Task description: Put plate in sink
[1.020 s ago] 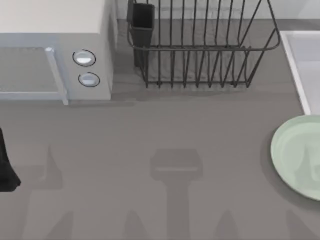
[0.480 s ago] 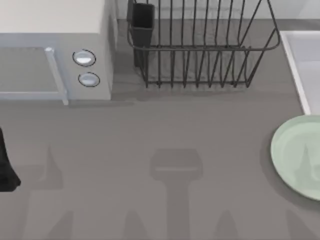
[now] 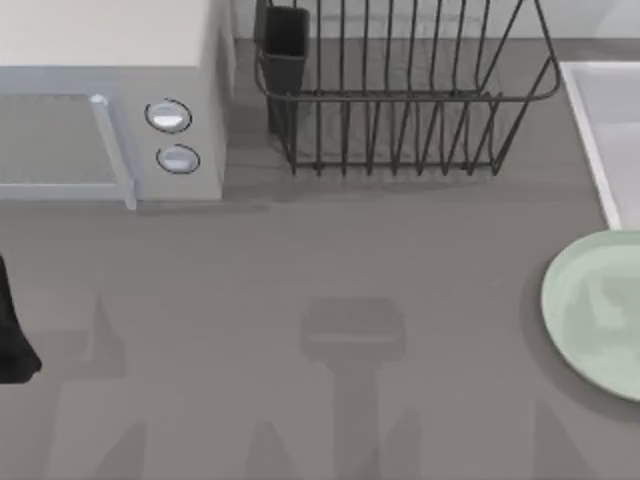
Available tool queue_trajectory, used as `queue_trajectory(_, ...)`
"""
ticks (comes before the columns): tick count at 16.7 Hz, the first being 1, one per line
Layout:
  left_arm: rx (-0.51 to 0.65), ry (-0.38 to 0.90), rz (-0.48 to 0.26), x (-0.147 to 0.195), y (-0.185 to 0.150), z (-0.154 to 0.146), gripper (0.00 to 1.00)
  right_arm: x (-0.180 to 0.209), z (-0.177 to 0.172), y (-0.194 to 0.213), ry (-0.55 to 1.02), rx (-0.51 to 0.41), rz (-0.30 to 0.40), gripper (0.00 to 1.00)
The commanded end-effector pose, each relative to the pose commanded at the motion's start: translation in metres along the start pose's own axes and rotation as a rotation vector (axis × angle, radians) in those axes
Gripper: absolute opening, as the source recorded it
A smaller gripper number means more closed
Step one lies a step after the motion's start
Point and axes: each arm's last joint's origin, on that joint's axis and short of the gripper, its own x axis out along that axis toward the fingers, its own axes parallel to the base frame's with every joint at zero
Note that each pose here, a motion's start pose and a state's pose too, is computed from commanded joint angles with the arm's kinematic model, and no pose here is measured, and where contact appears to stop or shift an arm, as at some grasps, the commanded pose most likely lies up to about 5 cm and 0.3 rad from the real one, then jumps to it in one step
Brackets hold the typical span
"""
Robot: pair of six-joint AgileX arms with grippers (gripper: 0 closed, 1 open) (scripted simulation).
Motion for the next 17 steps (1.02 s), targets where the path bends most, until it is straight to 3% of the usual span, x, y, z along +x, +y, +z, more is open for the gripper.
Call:
queue_trajectory(4,0.0,0.0,0.0,0.0,0.0,0.0,1.0,0.035,0.042,0.017,0.344,0.033,0.014,1.0)
queue_trajectory(8,0.0,0.0,0.0,0.0,0.0,0.0,1.0,0.094,0.064,0.041,0.696,0.041,-0.01,1.0)
queue_trajectory(13,0.0,0.0,0.0,0.0,0.0,0.0,1.0,0.166,0.058,0.072,1.037,0.022,-0.074,1.0)
queue_trajectory(17,0.0,0.0,0.0,0.0,0.0,0.0,1.0,0.193,0.048,0.085,1.165,0.008,-0.11,1.0)
